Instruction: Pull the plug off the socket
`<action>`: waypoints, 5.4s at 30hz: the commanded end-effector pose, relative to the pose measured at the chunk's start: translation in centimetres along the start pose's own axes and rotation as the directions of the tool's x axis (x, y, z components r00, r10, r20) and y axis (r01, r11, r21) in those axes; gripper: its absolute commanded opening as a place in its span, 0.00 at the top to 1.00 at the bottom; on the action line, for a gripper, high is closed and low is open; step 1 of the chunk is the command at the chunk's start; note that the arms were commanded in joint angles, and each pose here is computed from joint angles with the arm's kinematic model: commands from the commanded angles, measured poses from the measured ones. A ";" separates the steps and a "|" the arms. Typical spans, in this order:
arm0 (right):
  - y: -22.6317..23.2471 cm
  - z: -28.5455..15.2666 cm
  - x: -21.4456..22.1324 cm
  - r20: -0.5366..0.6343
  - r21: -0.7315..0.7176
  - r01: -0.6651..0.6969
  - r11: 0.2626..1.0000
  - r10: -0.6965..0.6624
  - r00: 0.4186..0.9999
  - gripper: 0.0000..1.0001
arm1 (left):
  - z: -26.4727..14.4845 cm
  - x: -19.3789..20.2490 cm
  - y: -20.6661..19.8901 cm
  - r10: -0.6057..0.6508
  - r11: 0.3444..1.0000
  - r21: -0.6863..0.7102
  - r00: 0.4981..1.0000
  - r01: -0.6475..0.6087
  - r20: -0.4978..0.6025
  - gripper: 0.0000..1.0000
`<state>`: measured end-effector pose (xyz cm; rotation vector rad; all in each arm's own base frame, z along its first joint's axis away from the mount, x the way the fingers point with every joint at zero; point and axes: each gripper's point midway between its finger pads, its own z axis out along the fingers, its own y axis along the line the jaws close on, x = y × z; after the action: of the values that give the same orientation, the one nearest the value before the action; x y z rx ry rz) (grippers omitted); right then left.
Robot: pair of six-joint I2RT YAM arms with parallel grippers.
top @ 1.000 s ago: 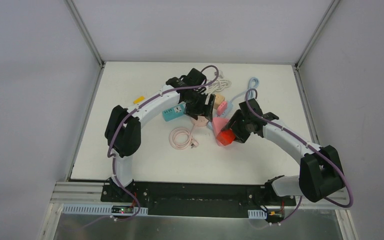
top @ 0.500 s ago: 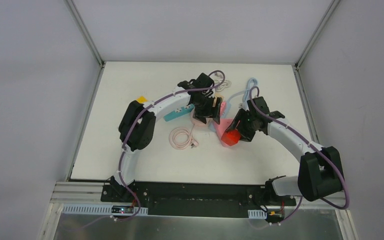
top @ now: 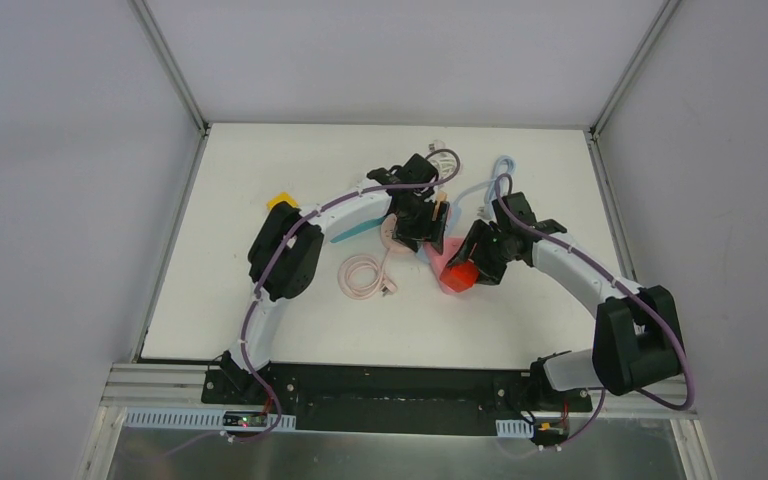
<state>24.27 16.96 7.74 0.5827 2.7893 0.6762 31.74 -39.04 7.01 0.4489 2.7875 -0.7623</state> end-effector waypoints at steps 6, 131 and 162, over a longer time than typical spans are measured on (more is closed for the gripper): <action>2.3 -1.5 -0.5 -0.014 -0.070 0.033 0.997 -0.035 0.999 1.00 | 1.1 3.1 3.4 0.047 0.984 -0.166 0.997 -0.057 -0.068 0.36; 5.2 -2.3 -3.2 0.010 -0.168 0.043 0.985 -0.042 0.999 1.00 | 3.7 6.9 8.2 0.218 0.898 -0.338 0.953 -0.280 -0.210 0.51; 3.9 -3.1 -3.8 0.012 -0.002 -0.043 0.999 0.043 0.999 1.00 | 3.9 7.7 9.3 0.210 0.881 -0.370 0.945 -0.294 -0.251 0.55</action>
<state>26.18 16.16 8.65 0.6595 2.8903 0.5531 31.65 -38.93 5.62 0.6868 2.6351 -0.5079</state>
